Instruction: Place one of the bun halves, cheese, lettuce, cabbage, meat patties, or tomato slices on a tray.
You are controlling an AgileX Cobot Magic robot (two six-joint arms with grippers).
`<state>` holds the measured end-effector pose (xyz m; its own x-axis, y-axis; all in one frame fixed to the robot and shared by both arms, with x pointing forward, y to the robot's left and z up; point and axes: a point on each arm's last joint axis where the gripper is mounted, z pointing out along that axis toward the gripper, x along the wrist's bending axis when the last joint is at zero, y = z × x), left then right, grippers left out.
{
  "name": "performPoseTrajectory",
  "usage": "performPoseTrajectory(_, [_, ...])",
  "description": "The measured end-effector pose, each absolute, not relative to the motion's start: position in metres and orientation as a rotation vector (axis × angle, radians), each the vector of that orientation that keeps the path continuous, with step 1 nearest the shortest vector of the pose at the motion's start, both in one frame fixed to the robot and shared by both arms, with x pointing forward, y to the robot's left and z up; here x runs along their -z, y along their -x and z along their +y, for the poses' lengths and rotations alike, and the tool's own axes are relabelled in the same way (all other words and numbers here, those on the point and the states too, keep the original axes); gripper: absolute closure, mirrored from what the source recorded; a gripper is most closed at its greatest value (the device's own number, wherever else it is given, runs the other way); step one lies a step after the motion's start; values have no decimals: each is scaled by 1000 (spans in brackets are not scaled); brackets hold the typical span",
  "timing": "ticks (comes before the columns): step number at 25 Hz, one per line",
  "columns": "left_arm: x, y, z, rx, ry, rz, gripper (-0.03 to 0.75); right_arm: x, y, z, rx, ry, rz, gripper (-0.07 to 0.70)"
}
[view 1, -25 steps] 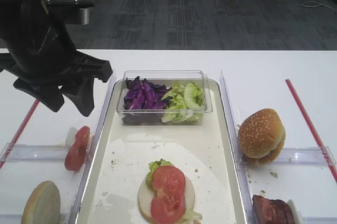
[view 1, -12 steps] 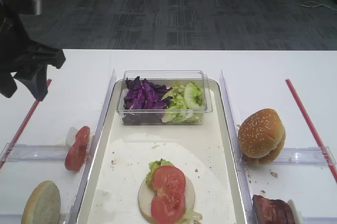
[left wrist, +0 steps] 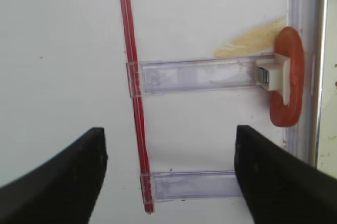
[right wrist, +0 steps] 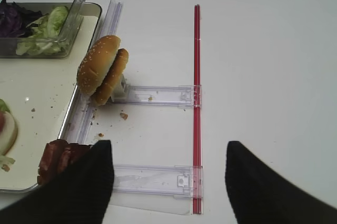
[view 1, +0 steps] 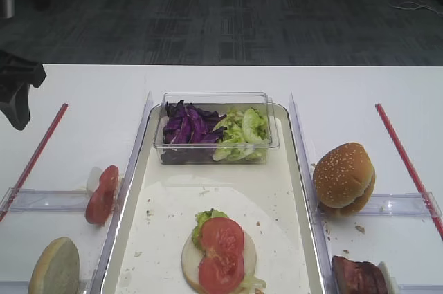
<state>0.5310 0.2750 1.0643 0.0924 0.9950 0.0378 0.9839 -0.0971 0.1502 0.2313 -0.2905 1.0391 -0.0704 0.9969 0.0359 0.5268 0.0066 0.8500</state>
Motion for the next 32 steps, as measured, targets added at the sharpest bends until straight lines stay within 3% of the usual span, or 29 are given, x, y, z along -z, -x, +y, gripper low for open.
performPoseTrajectory(10, [-1068,-507,278,-198,-2264,2030,229,-1039,-231,-291,-964,-1581,1663,164])
performPoseTrajectory(32, [-1058,-357,290,-293,-2152,1965,229,-1039,-231,-291,-964,-1581,1663,164])
